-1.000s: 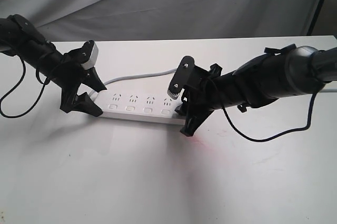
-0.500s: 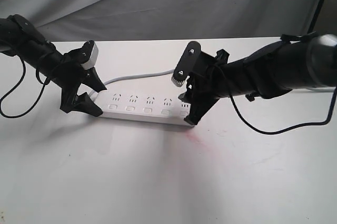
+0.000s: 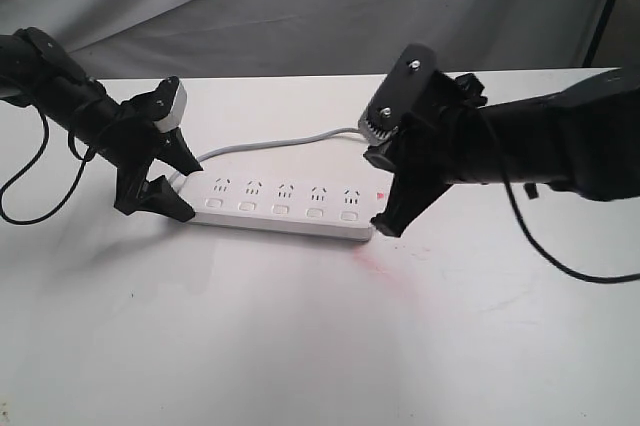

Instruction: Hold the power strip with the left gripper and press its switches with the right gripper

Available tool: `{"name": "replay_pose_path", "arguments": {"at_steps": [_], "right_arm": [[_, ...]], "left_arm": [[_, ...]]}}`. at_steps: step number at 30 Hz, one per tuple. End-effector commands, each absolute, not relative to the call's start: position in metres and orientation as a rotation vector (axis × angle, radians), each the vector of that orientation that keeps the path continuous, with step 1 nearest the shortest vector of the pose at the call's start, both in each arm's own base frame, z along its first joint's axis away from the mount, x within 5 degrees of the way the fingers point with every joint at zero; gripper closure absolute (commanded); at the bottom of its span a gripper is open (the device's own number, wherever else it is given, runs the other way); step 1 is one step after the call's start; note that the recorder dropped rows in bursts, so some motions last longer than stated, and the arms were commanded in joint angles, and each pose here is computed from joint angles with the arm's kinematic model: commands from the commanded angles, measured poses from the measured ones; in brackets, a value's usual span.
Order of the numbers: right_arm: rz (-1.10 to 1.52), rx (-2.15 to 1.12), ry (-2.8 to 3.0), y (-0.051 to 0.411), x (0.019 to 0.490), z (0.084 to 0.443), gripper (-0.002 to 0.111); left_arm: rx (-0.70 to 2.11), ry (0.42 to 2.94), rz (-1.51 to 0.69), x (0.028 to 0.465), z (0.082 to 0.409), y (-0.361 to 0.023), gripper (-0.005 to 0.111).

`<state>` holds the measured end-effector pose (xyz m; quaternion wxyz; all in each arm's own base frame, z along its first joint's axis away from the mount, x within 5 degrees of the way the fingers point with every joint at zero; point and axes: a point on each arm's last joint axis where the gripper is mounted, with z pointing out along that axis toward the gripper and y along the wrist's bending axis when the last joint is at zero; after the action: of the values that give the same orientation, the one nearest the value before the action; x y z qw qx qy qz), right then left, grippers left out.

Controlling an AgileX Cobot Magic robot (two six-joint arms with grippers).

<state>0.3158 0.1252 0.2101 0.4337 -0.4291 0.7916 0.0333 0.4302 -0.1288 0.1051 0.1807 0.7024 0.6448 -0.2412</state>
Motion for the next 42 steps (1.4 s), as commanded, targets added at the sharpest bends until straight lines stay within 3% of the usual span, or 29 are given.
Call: {"name": "replay_pose_path", "arguments": {"at_steps": [1, 5, 11, 27, 35, 42], "right_arm": [[0.126, -0.964, 1.902, 0.11, 0.265, 0.246, 0.108], [0.15, -0.817, 1.819, 0.088, 0.206, 0.27, 0.108], [0.146, -0.749, 1.721, 0.07, 0.156, 0.275, 0.108], [0.063, -0.654, 1.585, 0.052, 0.122, 0.289, 0.108], [-0.055, -0.491, 1.451, 0.022, 0.073, 0.265, 0.108], [-0.029, -0.447, 1.458, 0.019, 0.066, 0.246, 0.108]], "left_arm": [[1.977, 1.821, -0.667, 0.431, 0.105, -0.132, 0.037], [1.977, 1.821, -0.667, 0.431, 0.105, -0.132, 0.037], [1.977, 1.821, -0.667, 0.431, 0.105, -0.132, 0.037], [1.977, 1.821, -0.667, 0.431, 0.105, -0.132, 0.037], [1.977, 1.821, -0.667, 0.431, 0.105, -0.132, 0.037], [1.977, 1.821, -0.667, 0.431, 0.105, -0.132, 0.037]]}}
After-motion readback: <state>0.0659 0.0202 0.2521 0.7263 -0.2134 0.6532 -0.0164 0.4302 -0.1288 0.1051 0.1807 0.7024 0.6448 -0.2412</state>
